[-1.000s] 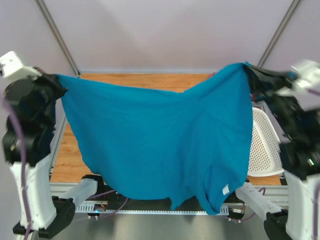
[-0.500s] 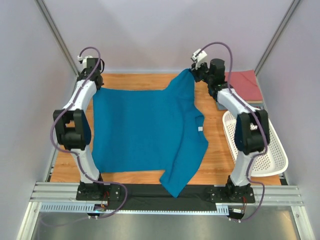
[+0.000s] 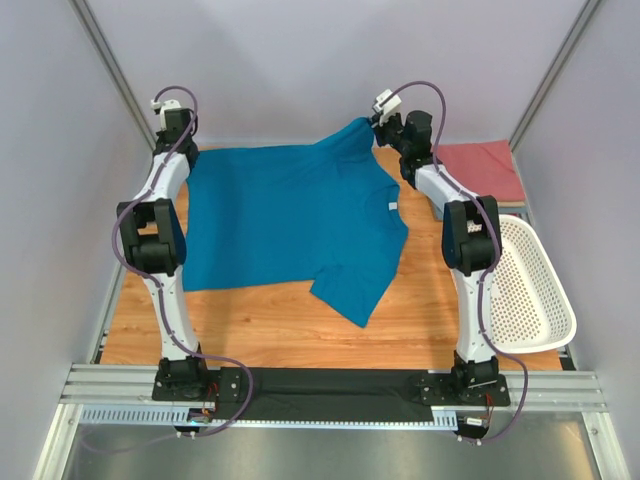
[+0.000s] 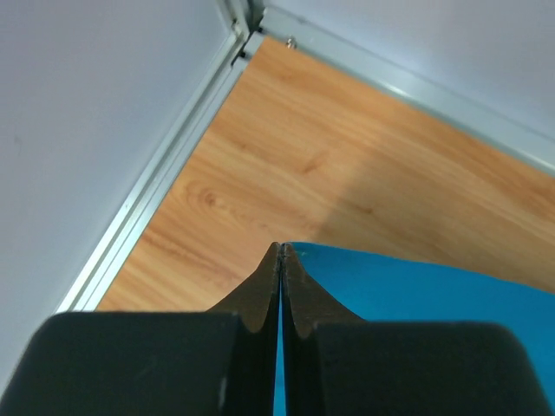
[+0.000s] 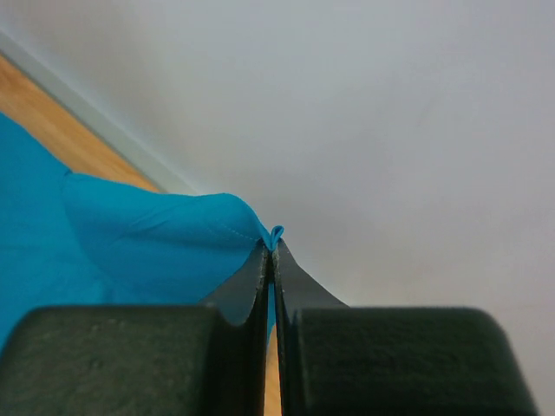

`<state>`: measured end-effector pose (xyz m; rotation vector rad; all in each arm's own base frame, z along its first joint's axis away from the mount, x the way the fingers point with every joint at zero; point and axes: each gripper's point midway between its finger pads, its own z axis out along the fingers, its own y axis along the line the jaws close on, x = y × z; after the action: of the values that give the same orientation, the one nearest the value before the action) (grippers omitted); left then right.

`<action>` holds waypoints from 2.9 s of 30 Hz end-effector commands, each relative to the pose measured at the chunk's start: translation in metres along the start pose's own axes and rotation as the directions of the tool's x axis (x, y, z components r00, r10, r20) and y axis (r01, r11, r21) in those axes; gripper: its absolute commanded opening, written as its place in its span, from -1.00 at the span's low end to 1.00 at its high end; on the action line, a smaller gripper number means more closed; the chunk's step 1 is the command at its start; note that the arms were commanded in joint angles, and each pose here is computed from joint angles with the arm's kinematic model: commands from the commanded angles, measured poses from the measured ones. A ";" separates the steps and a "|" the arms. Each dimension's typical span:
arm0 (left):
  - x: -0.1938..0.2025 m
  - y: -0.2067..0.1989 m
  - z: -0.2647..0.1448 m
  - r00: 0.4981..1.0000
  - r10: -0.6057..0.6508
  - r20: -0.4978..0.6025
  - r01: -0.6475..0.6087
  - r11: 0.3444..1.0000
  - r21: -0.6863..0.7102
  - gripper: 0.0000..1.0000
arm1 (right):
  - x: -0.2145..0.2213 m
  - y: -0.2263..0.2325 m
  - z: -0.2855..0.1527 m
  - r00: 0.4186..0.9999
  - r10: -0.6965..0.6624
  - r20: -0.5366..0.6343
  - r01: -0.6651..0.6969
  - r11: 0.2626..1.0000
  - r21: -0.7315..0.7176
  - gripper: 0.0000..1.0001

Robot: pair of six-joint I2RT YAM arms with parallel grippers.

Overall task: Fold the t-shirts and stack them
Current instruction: Flatten the tshirt out, then fold the tshirt

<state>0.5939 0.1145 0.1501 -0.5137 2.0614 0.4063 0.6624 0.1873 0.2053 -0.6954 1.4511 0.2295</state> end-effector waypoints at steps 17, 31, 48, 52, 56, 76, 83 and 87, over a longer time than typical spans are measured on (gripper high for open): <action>0.009 0.017 -0.017 0.999 0.000 -0.036 0.004 0.995 0.098 -1.00 | -0.014 -0.007 -0.042 0.997 0.068 -0.044 -0.063 0.994 0.094 -0.99; 0.062 0.026 -0.041 0.961 0.054 -0.272 -0.023 0.993 0.115 -1.00 | 0.001 0.033 -0.105 0.978 0.135 -0.158 -0.129 0.991 0.047 -0.99; 0.118 0.047 -0.052 0.910 0.104 -0.402 -0.090 0.994 0.055 -1.00 | 0.051 0.083 -0.139 0.885 0.322 -0.336 -0.316 0.946 0.075 -0.99; 0.125 0.056 -0.054 0.895 0.116 -0.431 -0.118 0.993 0.022 -1.00 | 0.059 0.083 -0.143 0.825 0.377 -0.422 -0.359 0.925 0.123 -0.99; 0.133 0.058 -0.059 0.884 0.120 -0.452 -0.128 0.992 0.015 -1.00 | 0.072 0.089 -0.156 0.763 0.416 -0.494 -0.390 0.907 0.161 -0.99; 0.146 0.060 -0.082 0.838 0.165 -0.520 -0.194 0.981 -0.001 -0.88 | 0.089 0.132 -0.178 0.651 0.468 -0.597 -0.493 0.859 0.135 -0.90; 0.136 0.055 -0.097 0.837 0.138 -0.529 -0.148 0.989 0.024 -0.17 | 0.085 0.122 -0.187 0.560 0.509 -0.653 -0.489 0.840 0.236 -0.64; 0.111 0.028 -0.098 0.873 0.119 -0.473 -0.059 0.988 0.140 -0.16 | 0.072 0.103 -0.177 0.533 0.574 -0.622 -0.481 0.810 0.336 -0.51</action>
<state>0.4292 0.0874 0.0552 -0.5053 2.7142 0.3936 0.4504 0.1567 0.0867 -0.3165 2.4146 0.4218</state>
